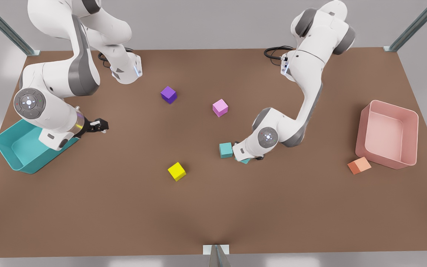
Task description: Stack the two blue cubes on top of each other
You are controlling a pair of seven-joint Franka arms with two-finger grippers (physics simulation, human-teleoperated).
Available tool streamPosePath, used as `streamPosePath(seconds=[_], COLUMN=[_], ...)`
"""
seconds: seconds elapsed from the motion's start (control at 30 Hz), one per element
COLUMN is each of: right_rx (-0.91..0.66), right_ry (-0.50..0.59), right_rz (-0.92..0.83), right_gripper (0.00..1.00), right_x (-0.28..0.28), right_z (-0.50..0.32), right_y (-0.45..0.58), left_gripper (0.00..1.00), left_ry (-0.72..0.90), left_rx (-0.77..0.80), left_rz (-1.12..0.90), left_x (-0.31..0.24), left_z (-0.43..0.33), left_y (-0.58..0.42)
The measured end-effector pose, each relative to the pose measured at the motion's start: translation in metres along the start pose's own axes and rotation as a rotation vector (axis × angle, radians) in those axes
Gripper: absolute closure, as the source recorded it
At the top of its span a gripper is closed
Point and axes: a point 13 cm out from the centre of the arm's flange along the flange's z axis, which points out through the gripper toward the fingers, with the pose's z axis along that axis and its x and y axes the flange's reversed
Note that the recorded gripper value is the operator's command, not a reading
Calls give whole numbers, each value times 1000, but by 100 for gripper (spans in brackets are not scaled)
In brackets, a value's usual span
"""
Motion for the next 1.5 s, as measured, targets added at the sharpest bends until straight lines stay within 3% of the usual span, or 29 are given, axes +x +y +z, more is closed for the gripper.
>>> streamPosePath(seconds=[0.27, 0.67, 0.7, 0.73, 0.77, 1.2, 1.33, 1.4, 1.5], right_rx=[3, 3, 2, 2, 2, 11, 11, 11, 11], right_ry=[2, 6, 7, 7, 7, 7, 8, 9, 9], right_rz=[-16, -32, -33, -34, -35, -34, -36, -37, -38], right_gripper=[0, 0, 0, 0, 0, 0, 0, 0, 0], right_x=[-1, -1, -1, -1, -1, -1, -1, -2, -2], right_z=[1, 3, 4, 4, 4, 4, 4, 5, 5], right_y=[-3, -4, -4, -4, -4, -11, -10, -10, -10], left_gripper=[32, 31, 28, 9, 0, 0, 0, 0, 0], left_ry=[62, 124, 126, 128, 129, 84, 12, -62, -97], left_rx=[-19, -48, -49, -50, -50, -26, 13, 43, -72], left_rz=[-153, -387, -401, -414, -426, -565, -610, -731, -831], left_x=[17, 29, 29, 29, 30, 2, -27, -39, 24], left_z=[34, 68, 69, 71, 71, 24, -64, -162, -265], left_y=[-72, -70, -70, -70, -70, -51, -34, 60, 206])
